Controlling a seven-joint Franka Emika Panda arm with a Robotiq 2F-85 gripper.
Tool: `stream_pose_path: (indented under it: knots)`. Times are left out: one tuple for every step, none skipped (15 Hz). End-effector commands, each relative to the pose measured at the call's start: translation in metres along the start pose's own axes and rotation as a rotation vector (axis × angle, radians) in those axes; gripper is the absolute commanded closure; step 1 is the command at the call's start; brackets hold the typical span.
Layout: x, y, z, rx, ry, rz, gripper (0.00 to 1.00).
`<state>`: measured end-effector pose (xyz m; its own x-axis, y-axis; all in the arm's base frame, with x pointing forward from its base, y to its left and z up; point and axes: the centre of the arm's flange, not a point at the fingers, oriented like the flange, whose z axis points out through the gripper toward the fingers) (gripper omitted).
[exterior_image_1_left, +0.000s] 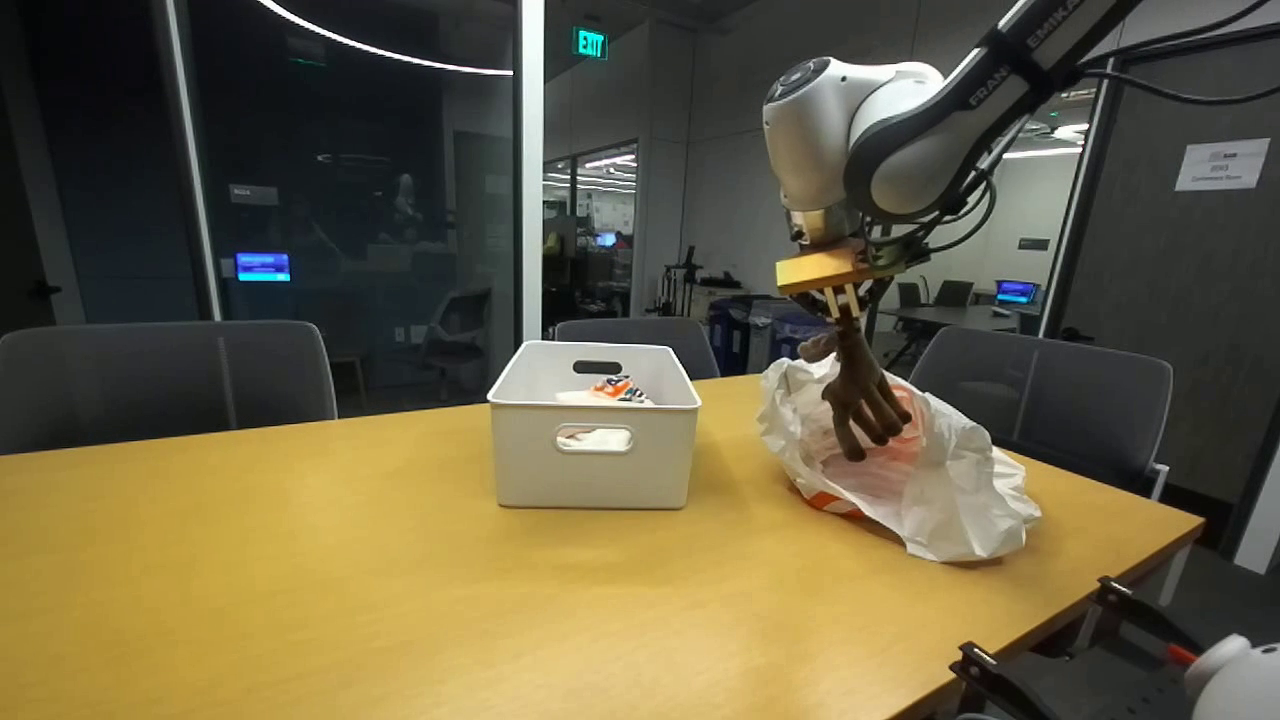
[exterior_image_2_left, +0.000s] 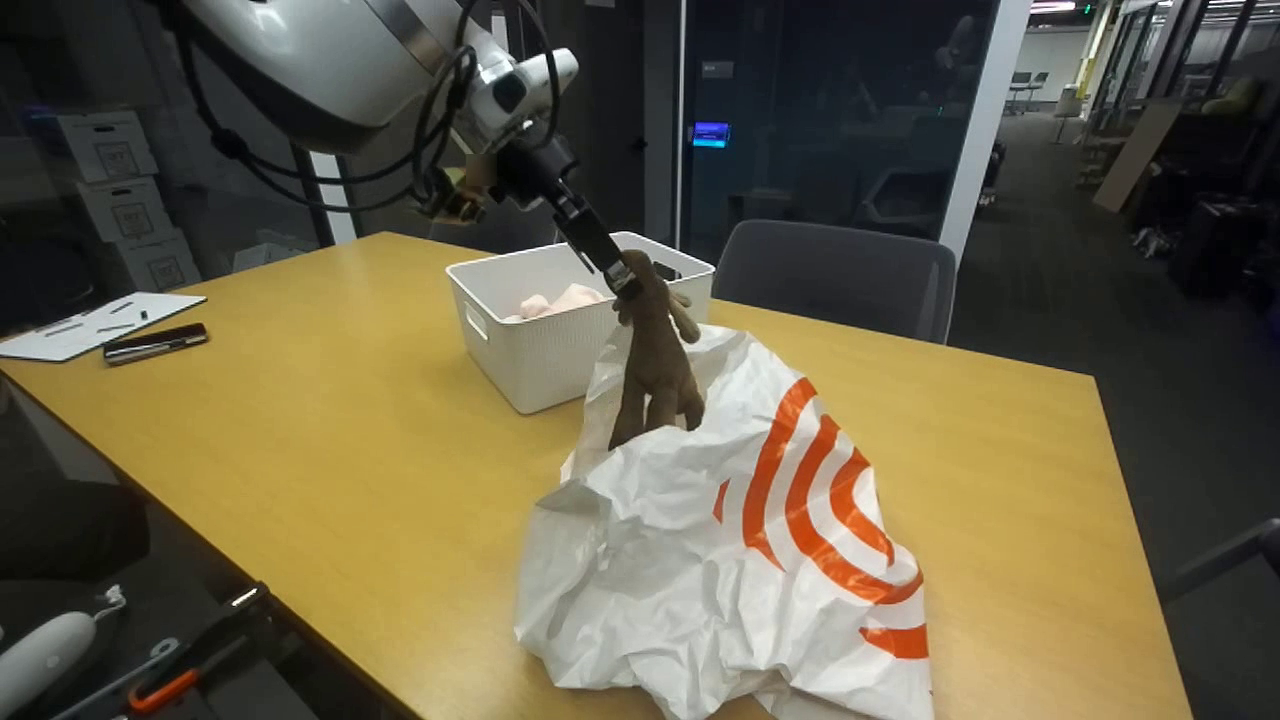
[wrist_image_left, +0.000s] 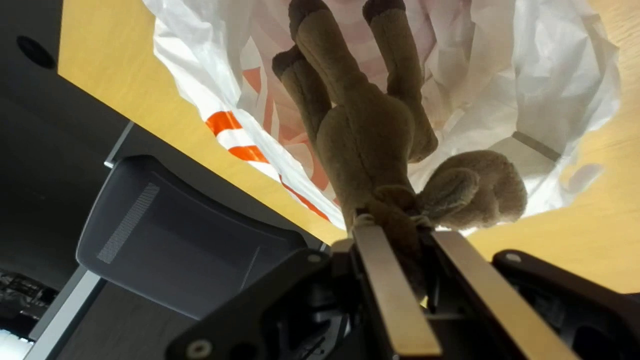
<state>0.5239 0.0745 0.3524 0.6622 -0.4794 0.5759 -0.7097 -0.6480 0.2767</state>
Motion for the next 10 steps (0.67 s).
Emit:
stream_pose_path:
  knots:
    - [0.014,-0.009,0.031,0.024,-0.014,-0.031,0.91]
    - [0.013,-0.012,0.04,0.025,-0.021,-0.047,0.91]
    - [0.012,-0.014,0.048,0.022,-0.026,-0.064,0.91]
    - [0.011,-0.014,0.058,0.007,-0.035,-0.078,0.91]
    - [0.009,-0.014,0.065,0.012,-0.05,-0.085,0.91]
    - [0.006,-0.012,0.071,0.006,-0.064,-0.094,0.91]
    - [0.002,-0.011,0.076,0.0,-0.081,-0.103,0.91]
    - [-0.002,-0.01,0.082,0.0,-0.09,-0.118,0.91]
    - [-0.004,-0.011,0.087,0.001,-0.096,-0.129,0.91]
    - [-0.004,-0.013,0.093,0.002,-0.097,-0.142,0.91]
